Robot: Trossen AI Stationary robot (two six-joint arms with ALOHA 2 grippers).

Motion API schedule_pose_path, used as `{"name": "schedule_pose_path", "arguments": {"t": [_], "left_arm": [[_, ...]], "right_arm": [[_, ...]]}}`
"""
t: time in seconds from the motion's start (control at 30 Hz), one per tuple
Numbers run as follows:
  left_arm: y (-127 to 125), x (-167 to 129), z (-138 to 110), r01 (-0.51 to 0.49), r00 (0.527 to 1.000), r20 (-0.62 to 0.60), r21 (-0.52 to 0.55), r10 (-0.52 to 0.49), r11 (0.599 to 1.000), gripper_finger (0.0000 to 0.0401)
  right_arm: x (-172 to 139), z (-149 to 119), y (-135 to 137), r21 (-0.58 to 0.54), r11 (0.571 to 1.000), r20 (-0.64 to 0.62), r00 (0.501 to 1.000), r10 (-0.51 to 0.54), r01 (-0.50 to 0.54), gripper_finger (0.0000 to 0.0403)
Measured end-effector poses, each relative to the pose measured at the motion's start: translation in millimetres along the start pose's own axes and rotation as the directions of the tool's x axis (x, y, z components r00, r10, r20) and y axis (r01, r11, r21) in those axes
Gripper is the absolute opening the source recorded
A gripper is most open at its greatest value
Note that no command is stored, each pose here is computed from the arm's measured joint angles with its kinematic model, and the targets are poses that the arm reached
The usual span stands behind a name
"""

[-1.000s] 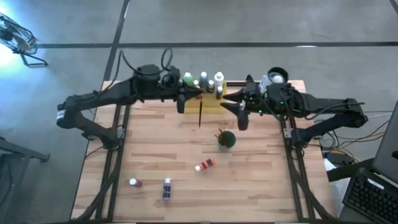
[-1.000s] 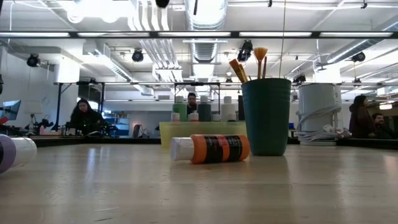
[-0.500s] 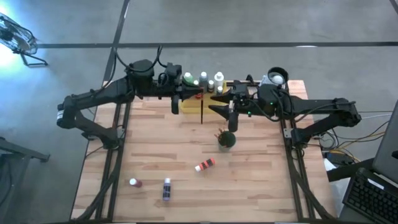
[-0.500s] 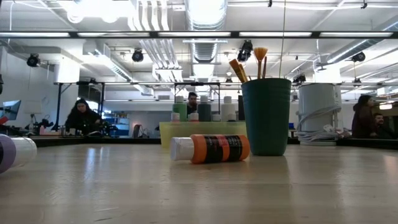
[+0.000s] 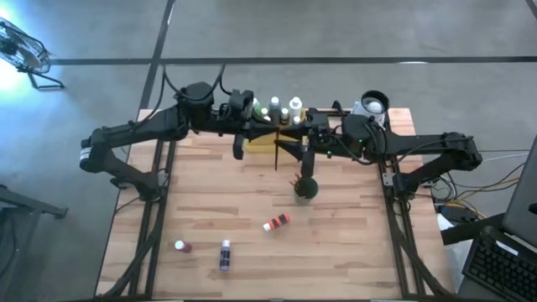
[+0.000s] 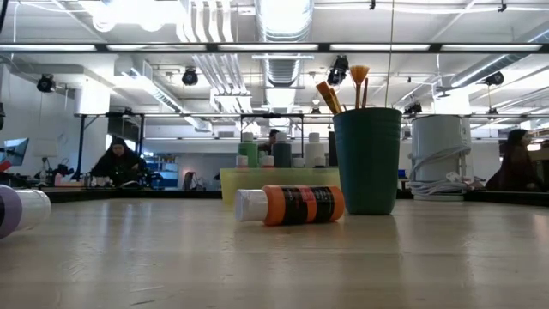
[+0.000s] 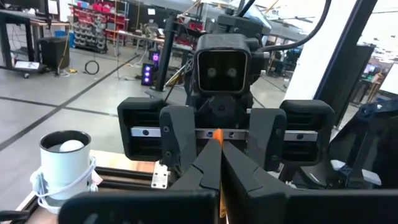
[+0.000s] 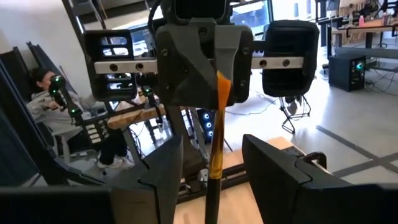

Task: Pick & Place Paint Supplies
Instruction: Put the gold paint brush into the green cup

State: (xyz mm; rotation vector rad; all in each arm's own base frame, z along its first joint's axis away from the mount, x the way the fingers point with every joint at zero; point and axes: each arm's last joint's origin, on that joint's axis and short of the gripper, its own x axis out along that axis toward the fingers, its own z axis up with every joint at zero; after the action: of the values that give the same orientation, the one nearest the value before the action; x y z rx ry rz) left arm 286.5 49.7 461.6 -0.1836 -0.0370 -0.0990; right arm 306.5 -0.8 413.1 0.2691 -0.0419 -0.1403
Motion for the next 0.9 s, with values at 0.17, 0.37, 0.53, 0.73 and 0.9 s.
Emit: {"name": "schedule_pose_path", "arguments": {"t": [0.17, 0.37, 0.53, 0.73, 0.9], "left_arm": [[-0.4, 0.0, 1.3, 0.009, 1.000, 0.013, 0.005, -0.009, 1.000, 0.0000], [-1.0, -0.1, 2.0, 0.022, 1.000, 0.019, 0.008, -0.022, 1.000, 0.0000], [-1.0, -0.1, 2.0, 0.022, 1.000, 0.019, 0.007, -0.022, 1.000, 0.0000], [-0.8, -0.1, 2.0, 0.022, 1.000, 0.018, -0.008, -0.021, 1.000, 0.0000], [-0.5, -0.1, 1.7, 0.014, 1.000, 0.018, -0.049, -0.013, 0.999, 0.0023]], "right_arm": [[1.2, 4.7, -0.4, -0.008, 1.000, 0.013, 1.000, -0.005, 0.005, 0.0139], [8.6, 5.8, -3.6, -0.001, 1.000, 0.011, 1.000, -0.018, 0.018, 0.0113], [10.0, 4.6, -4.0, -0.008, 1.000, 0.004, 1.000, -0.016, 0.016, 0.0062], [8.1, 6.2, -3.4, -0.032, 0.999, 0.006, 1.000, -0.009, 0.009, 0.0016], [5.0, 8.1, -3.7, -0.040, 0.999, 0.007, 1.000, -0.016, 0.016, 0.0013]]}}
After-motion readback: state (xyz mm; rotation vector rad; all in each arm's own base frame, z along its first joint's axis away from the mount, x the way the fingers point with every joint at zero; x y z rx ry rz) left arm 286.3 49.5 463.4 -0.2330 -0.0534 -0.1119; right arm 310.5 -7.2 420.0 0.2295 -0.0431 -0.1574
